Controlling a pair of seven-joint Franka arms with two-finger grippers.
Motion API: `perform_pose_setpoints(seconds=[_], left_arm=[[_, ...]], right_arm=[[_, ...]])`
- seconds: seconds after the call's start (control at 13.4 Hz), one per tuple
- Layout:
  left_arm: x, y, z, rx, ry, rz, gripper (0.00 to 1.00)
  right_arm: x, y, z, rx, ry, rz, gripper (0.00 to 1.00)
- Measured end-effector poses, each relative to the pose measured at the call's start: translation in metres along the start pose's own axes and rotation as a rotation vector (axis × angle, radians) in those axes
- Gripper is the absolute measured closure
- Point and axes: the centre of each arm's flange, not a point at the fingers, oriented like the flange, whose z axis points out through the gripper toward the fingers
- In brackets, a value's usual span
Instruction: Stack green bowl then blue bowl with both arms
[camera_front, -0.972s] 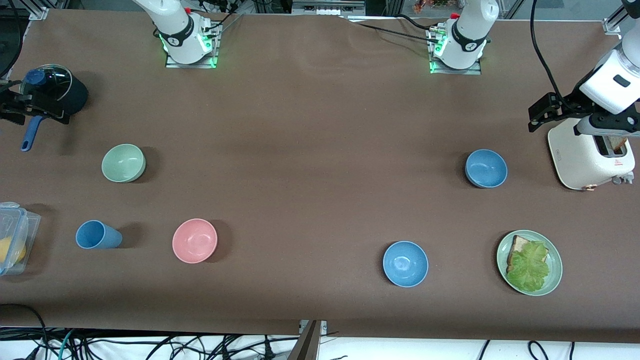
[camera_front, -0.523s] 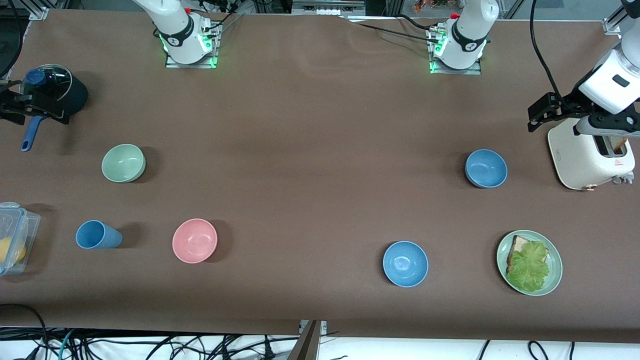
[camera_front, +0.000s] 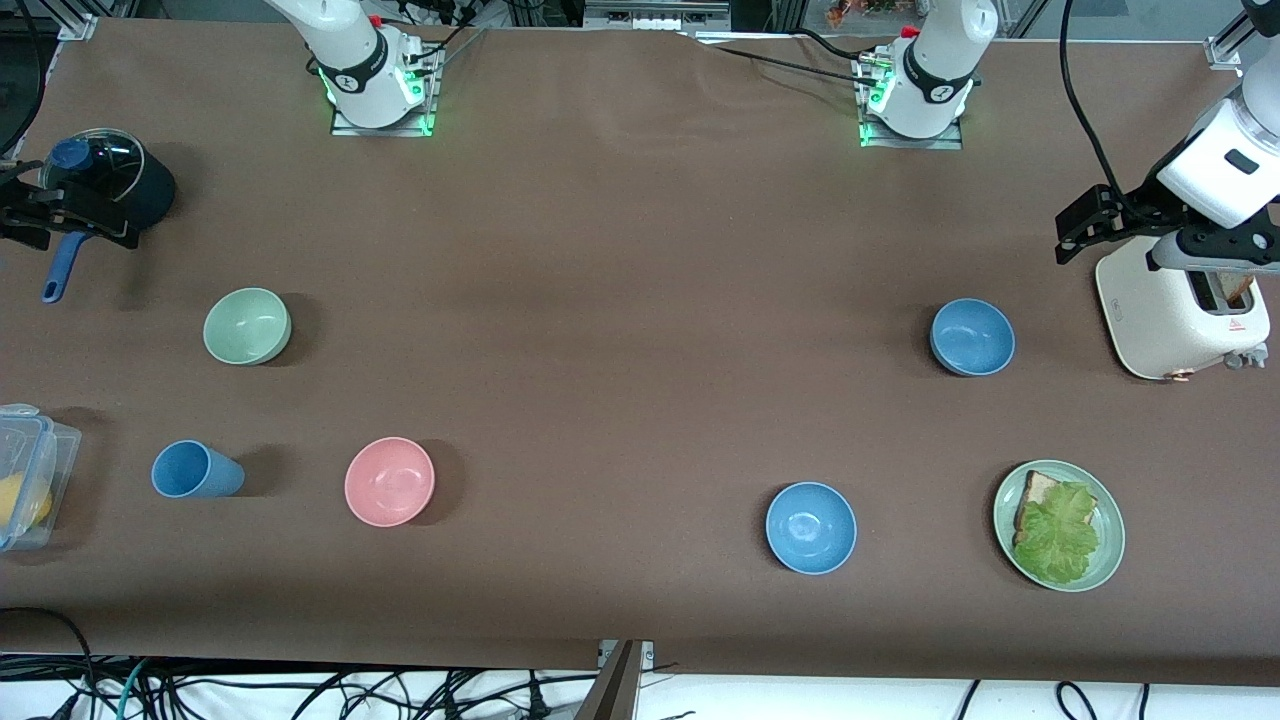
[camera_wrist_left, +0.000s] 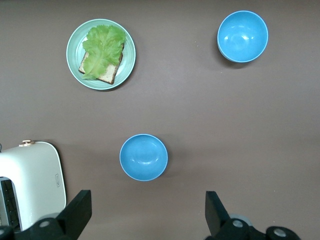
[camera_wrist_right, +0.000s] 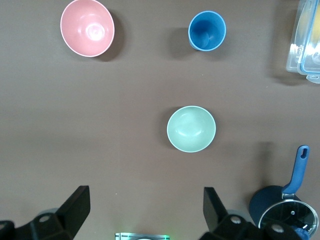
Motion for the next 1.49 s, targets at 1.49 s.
perform_pose_setpoints(seconds=[1.49], left_arm=[[0.0,0.001,0.0,0.0,0.0,0.001,0.0]], right_arm=[[0.065,0.073,0.167,-0.085,-0.203,0.098,0.0]])
